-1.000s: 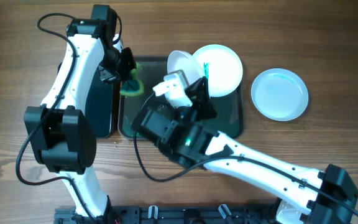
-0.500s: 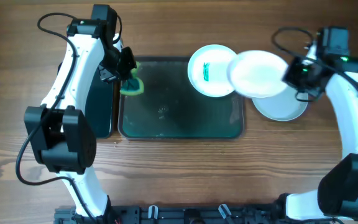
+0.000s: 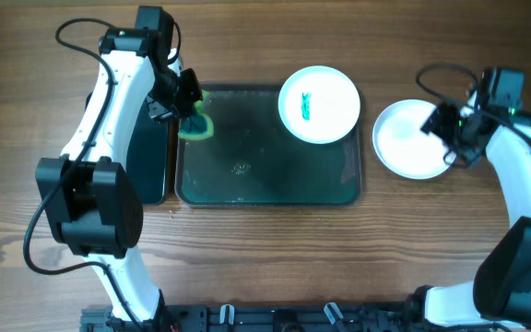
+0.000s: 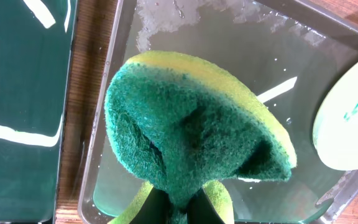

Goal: Clean dirty plates on tray and stack at the side
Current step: 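Carry the second plate right and stack it on the first plate, then grasp the rim of the last white plate with the right gripper, then scrub the last plate with the sponge in the left gripper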

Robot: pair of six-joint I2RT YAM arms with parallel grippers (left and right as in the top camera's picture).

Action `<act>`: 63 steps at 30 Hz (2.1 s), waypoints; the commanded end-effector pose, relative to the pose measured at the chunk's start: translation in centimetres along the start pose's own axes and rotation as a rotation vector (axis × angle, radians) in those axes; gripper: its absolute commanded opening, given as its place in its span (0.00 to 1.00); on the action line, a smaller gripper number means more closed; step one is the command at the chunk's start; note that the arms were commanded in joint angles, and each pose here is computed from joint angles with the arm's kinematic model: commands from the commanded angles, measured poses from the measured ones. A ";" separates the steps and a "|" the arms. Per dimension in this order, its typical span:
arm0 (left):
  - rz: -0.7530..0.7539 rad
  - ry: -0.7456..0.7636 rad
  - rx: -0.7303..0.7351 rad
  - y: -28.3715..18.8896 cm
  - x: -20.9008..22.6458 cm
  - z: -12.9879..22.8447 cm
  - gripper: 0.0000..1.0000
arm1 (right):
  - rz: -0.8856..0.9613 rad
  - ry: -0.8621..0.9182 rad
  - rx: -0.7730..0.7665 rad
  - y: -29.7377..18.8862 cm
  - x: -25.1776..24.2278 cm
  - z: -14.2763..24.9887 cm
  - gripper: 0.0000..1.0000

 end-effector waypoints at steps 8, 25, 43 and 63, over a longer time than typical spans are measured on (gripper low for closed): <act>0.026 0.032 -0.029 -1.2 -0.7 -0.1 0.04 | -0.138 -0.045 0.191 5.2 12.5 8.6 0.18; 0.026 0.032 -0.028 -1.2 -0.7 -0.1 0.04 | 0.004 -0.371 0.401 8.8 12.4 17.4 0.11; 0.026 0.032 -0.029 -1.2 -0.7 -0.1 0.04 | -0.097 -0.937 0.075 11.6 16.6 9.4 0.50; 0.039 0.125 -0.003 2.8 -3.8 1.4 0.04 | -0.024 -0.248 0.498 10.7 16.6 21.6 0.04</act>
Point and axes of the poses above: each gripper's point midway between its finger pads, its own y axis out along the fingers, its own x axis along the line the jaws close on, z = x × y, the point moved 4 cm from there along -y, back along the fingers, and after that the axes turned 13 degrees about y, right-handed, at the moved point
